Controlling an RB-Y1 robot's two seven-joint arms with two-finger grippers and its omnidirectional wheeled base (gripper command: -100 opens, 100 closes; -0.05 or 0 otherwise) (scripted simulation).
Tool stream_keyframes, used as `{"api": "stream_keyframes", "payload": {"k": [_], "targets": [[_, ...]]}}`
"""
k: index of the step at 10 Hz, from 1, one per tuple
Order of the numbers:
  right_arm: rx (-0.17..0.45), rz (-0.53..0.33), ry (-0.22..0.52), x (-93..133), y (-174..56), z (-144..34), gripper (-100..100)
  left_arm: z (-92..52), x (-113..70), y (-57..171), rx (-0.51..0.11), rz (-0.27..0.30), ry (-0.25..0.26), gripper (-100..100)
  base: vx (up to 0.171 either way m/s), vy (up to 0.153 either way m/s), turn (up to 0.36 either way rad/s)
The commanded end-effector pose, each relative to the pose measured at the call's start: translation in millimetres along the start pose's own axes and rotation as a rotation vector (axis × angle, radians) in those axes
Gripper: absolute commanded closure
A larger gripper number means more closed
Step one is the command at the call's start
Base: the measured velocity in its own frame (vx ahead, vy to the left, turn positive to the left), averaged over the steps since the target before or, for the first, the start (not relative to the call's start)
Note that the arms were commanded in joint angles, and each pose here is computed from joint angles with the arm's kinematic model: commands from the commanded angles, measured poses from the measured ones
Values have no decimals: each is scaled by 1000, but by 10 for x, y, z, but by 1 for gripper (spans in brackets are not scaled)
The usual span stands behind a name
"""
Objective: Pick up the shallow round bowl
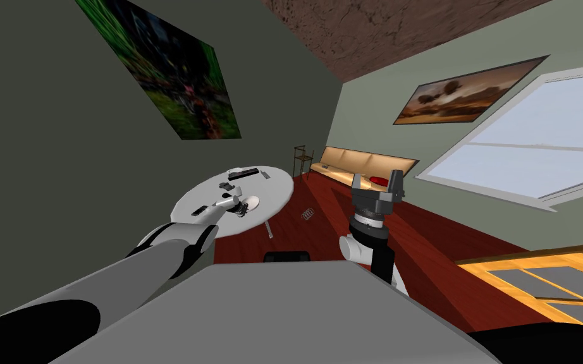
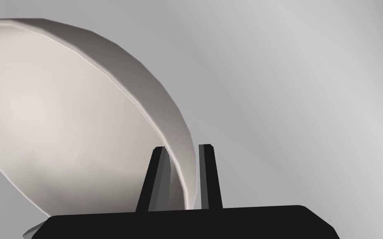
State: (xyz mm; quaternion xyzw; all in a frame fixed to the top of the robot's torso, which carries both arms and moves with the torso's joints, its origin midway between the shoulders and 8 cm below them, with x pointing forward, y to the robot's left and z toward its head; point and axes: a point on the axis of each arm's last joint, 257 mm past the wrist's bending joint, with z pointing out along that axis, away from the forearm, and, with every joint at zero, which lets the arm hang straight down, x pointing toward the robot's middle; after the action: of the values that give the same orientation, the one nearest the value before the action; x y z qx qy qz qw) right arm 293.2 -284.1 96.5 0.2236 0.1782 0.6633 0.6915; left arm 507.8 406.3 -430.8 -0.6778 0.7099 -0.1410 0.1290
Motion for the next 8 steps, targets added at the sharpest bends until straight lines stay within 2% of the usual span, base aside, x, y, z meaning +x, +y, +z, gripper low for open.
{"api": "stream_keyframes", "payload": {"k": [1,2,3,4,5,6,7,8], "targets": [[0,0,0,0,0,0,0,0,0,0,0,0,0,100,0,0,0],[0,0,0,0,0,0,0,1,0,4,-1,0,0,0,0,0,0],[0,0,0,0,0,0,0,43,236,-84,-3,20,11,100,-2,60,150],[0,0,0,0,0,0,0,56,227,-45,-11,16,11,100,2,60,79],[0,0,0,0,0,0,0,79,479,-151,-8,39,24,100,-6,76,171],[0,0,0,0,0,0,0,87,473,-127,-13,36,23,100,-4,61,50],[0,0,0,0,0,0,0,105,722,-217,-12,58,34,100,-2,70,161],[0,0,0,0,0,0,0,106,721,-214,-13,58,34,100,2,59,62]]}}
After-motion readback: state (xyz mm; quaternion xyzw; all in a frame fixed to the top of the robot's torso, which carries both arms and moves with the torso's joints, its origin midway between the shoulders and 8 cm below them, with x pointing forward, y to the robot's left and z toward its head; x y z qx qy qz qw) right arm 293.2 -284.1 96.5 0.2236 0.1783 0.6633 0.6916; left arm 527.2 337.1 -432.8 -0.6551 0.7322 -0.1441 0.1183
